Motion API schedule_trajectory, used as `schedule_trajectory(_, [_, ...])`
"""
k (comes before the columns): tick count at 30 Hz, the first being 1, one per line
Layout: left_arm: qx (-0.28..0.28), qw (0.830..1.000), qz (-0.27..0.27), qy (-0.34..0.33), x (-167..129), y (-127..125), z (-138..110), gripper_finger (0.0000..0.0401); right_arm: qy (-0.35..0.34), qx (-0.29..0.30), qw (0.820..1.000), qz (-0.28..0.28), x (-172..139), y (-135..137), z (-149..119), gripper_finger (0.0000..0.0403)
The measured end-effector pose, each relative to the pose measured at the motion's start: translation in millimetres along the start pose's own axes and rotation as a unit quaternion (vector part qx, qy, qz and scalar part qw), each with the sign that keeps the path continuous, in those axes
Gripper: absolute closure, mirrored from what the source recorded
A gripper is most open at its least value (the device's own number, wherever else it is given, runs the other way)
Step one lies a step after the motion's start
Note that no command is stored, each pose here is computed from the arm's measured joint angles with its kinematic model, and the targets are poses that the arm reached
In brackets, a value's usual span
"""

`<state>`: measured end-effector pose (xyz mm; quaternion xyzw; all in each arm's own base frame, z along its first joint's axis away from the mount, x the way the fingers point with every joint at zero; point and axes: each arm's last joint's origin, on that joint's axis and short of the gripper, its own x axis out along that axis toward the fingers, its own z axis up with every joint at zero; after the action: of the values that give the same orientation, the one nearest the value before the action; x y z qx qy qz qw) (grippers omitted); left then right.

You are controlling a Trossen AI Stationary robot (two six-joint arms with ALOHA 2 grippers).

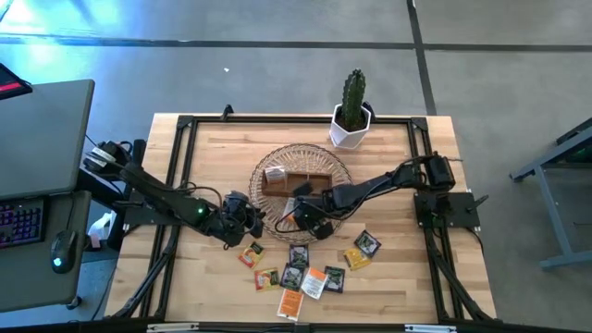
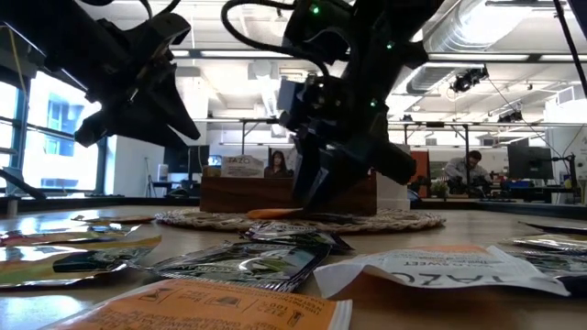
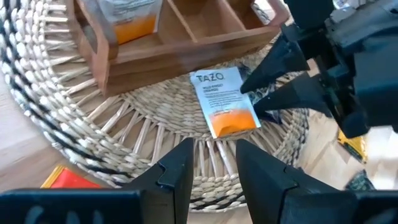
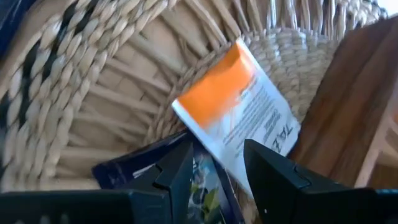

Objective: Pick & Place Tea
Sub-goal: Put the orange tea pack into the left section of the wooden organizer

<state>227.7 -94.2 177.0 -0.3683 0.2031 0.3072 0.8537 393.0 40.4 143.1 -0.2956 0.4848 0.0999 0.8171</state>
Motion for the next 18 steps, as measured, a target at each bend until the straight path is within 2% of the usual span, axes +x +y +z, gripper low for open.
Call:
schedule_trajectory(11, [-0.001, 1.000, 0.002, 0.002, 0.3, 0.6, -0.5, 0.0281, 0.012, -0.077, 0.996, -0.036, 10.8, -4.3, -1.6, 0.0268])
schedule_trajectory(14, [0.000, 1.000, 0.003, 0.003, 0.3, 0.8, -0.6, 0.0281, 0.000, -0.084, 0.996, -0.029, 12.0, -7.6, -2.4, 0.0286])
schedule_trajectory(18, [0.002, 1.000, 0.004, 0.003, 0.3, 1.1, -0.7, 0.0281, -0.009, -0.074, 0.997, -0.012, 13.2, -12.0, -5.6, 0.0333])
